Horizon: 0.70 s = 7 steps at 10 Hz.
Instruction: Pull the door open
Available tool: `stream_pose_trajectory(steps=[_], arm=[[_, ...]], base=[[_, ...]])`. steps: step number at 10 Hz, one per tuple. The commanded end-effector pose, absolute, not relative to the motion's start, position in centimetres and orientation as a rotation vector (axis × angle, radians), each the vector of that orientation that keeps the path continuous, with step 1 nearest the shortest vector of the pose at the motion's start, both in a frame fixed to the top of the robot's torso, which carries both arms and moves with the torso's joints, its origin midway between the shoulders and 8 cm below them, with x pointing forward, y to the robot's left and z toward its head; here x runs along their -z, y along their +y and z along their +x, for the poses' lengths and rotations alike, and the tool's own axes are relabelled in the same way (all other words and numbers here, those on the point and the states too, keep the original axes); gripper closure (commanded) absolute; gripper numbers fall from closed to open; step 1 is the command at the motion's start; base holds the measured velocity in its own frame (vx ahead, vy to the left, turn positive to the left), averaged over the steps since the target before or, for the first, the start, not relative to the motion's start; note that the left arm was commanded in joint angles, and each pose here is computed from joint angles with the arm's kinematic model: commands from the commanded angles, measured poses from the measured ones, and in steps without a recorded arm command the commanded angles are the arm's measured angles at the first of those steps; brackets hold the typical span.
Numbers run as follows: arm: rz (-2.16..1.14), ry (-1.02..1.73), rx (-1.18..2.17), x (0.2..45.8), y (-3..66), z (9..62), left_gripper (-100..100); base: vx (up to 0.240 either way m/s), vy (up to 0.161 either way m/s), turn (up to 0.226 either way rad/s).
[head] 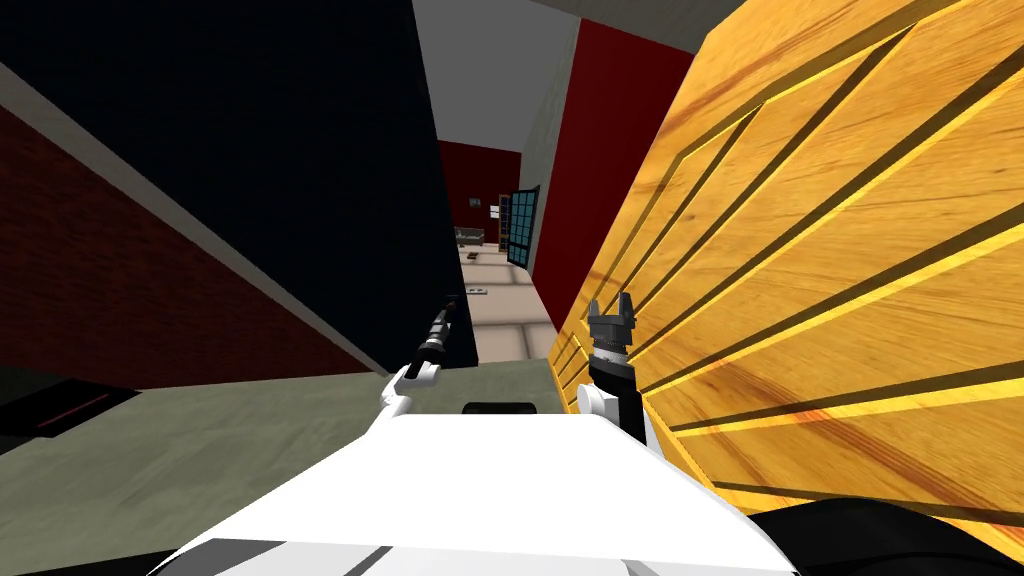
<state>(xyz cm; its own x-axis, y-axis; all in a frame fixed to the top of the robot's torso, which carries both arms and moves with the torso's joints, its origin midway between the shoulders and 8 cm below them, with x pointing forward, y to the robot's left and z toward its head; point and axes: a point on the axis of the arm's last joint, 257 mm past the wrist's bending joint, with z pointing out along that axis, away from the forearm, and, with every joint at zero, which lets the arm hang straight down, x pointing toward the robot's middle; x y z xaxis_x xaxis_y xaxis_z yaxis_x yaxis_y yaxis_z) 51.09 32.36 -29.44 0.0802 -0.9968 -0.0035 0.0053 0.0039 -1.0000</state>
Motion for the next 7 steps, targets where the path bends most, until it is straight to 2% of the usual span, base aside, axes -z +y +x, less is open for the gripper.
stream_pose_trajectory(steps=[1, 4, 5, 6, 7], arm=[[-1.253, 1.126, 1.131, 29.7, 34.9, 50.6, -100], [-1.273, 1.087, 1.095, 29.6, 39.6, 50.0, -100], [-1.268, 1.096, 1.102, 29.7, 38.6, 50.3, -100], [-1.268, 1.096, 1.102, 29.7, 38.6, 50.3, 100], [-1.268, 1.096, 1.102, 29.7, 38.6, 50.3, 100]], base=[[0.203, -0.046, -0.19], [0.225, -0.027, -0.156], [0.099, -0.007, -0.023], [-0.011, 0.002, 0.025], [-0.035, 0.003, -0.004]])
